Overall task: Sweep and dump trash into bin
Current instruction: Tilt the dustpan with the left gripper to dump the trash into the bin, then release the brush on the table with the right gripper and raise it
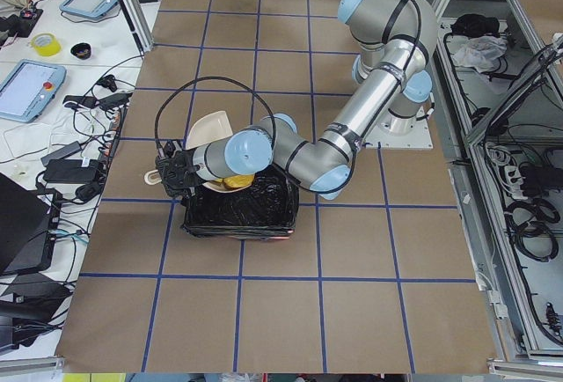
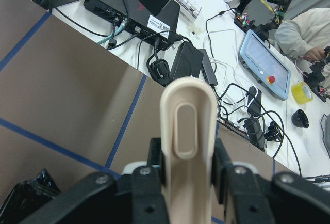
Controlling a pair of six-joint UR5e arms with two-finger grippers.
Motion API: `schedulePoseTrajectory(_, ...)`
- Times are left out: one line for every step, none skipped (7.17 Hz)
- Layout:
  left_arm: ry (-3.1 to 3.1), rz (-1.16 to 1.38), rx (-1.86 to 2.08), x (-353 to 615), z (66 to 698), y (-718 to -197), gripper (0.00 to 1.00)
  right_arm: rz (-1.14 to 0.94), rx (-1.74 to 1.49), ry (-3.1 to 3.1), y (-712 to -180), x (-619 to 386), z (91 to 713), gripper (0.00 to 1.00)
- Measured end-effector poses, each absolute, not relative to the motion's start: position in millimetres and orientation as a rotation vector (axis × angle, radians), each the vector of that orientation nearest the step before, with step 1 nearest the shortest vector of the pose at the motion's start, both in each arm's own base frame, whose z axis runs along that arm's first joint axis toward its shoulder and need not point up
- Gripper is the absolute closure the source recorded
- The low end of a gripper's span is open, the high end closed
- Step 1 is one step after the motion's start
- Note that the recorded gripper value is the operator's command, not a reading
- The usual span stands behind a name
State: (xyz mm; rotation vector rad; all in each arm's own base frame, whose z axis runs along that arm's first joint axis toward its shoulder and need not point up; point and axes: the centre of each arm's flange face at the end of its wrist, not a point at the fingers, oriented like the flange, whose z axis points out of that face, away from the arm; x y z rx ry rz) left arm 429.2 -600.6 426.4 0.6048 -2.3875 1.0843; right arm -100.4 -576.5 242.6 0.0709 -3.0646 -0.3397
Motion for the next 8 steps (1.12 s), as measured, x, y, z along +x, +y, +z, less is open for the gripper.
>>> schedulePoseTrajectory(-2.364, 1.174, 0.52, 426.5, 436.7, -601.6, 1.0, -0.301, 0.067, -3.06, -579.6, -101.4, 252.5, 0.0)
schedulePoseTrajectory(-2.331, 1.249, 0.444, 425.4, 446.0, -600.2, 1.0, -0.227, 0.064, -3.052, -585.1, -101.4, 277.8, 0.0)
schedulePoseTrajectory(-2.292, 1.291, 0.39, 426.2, 451.0, -597.4, 1.0, -0.141, 0.071, -3.038, -589.8, -95.8, 319.7, 0.01)
schedulePoseTrajectory(-2.256, 1.321, 0.341, 426.5, 454.3, -594.2, 1.0, -0.081, 0.091, -3.027, -591.0, -83.9, 366.7, 0.01)
schedulePoseTrajectory(-2.229, 1.345, 0.297, 426.2, 456.6, -590.0, 1.0, -0.037, 0.111, -3.023, -586.9, -71.4, 415.2, 0.02)
schedulePoseTrajectory(-2.214, 1.356, 0.28, 424.8, 458.7, -586.2, 1.0, -0.01, 0.124, -3.026, -576.0, -60.6, 457.6, 0.03)
schedulePoseTrajectory(-2.211, 1.36, 0.282, 422.5, 463.8, -583.0, 1.0, 0.001, 0.122, -3.038, -558.9, -48.3, 491.5, 0.02)
schedulePoseTrajectory(-2.23, 1.344, 0.329, 420.8, 467.9, -580.7, 1.0, 0.014, 0.09, -3.058, -540.4, -31.0, 516.2, 0.02)
